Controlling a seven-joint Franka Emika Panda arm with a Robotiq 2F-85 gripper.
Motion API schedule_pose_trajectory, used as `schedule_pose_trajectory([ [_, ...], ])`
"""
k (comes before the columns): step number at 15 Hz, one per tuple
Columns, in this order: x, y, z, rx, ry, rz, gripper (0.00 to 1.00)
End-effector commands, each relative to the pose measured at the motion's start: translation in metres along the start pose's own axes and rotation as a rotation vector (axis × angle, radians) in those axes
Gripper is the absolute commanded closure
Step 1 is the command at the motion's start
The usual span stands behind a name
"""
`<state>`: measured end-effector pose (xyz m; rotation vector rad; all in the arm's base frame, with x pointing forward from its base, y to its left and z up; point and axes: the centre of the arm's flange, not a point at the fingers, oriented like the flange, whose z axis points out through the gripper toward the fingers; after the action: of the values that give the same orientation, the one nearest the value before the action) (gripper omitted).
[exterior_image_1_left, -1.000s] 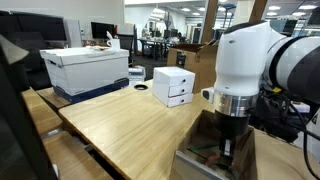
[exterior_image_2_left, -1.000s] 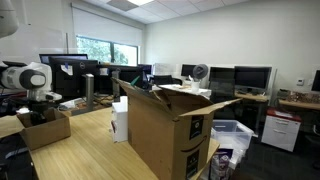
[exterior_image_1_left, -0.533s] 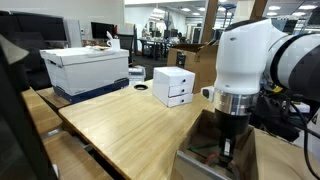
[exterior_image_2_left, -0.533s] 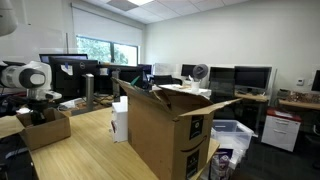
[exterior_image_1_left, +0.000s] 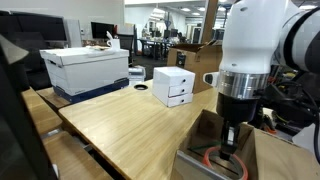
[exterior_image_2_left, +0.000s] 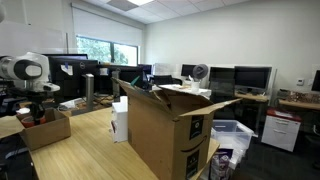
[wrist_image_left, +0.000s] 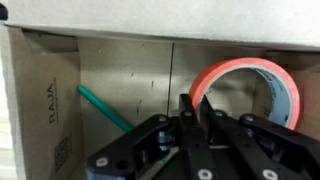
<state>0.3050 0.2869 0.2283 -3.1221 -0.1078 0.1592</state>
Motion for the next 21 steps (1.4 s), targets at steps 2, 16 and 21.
schedule_pose_trajectory([
  [2,-0.004,0.007,-0.039,-0.022,-0.028,-0.034,0.94],
  [16,0.025,0.024,-0.102,-0.051,-0.068,0.004,0.94],
  [21,0.046,0.052,-0.107,-0.044,-0.067,0.068,0.94],
])
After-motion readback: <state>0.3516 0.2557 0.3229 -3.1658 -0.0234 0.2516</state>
